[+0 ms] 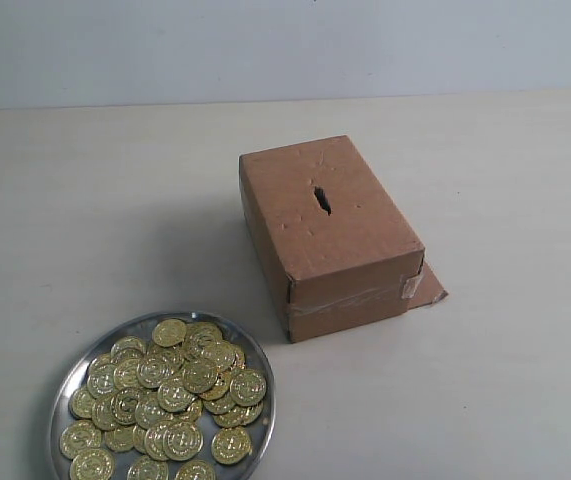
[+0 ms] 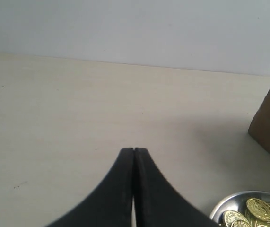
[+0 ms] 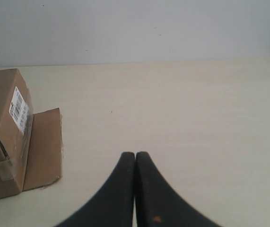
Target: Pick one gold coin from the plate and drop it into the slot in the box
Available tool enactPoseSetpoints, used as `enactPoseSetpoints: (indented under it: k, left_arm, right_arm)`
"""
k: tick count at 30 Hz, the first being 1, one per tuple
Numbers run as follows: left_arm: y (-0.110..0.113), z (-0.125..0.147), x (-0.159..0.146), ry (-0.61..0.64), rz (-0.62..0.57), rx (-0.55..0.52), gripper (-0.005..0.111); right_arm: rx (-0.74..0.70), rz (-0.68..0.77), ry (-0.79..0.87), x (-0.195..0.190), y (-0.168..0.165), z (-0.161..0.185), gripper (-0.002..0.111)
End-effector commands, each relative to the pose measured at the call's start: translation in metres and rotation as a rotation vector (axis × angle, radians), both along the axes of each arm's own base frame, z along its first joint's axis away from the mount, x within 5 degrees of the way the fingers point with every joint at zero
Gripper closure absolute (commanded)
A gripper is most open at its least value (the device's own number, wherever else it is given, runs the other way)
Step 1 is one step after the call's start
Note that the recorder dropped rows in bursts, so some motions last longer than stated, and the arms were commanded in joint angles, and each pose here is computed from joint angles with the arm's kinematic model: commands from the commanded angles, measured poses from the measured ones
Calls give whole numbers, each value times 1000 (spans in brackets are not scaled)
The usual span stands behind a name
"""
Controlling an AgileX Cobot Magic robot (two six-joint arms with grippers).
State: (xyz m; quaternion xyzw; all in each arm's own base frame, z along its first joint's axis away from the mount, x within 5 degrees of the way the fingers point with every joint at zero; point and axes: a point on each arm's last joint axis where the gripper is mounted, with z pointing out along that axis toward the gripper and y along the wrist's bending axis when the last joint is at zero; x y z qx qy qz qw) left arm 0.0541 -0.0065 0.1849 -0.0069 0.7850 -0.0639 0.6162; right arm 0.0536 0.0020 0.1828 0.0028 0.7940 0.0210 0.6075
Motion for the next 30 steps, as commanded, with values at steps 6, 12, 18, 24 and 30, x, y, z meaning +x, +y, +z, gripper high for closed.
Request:
enactPoseSetpoints:
  k: [6,12,18,24,30]
  left_arm:
    - [0,-2,-1,19,1,-5,107]
    - [0,-3,-1,28,0,-1,107]
    - [0,-3,-1,28,0,3,107]
    - [0,-4,-1,35,0,2,107]
    - [0,-4,-1,35,0,2,107]
  right_arm:
    - [-9,-4,-11,0,0,0,108]
    - [-9,-4,-11,0,0,0,108]
    - [-9,-4,-11,0,0,0,108]
    - [-9,-4,-11,0,0,0,108]
    - [-9,-4,-11,0,0,0,108]
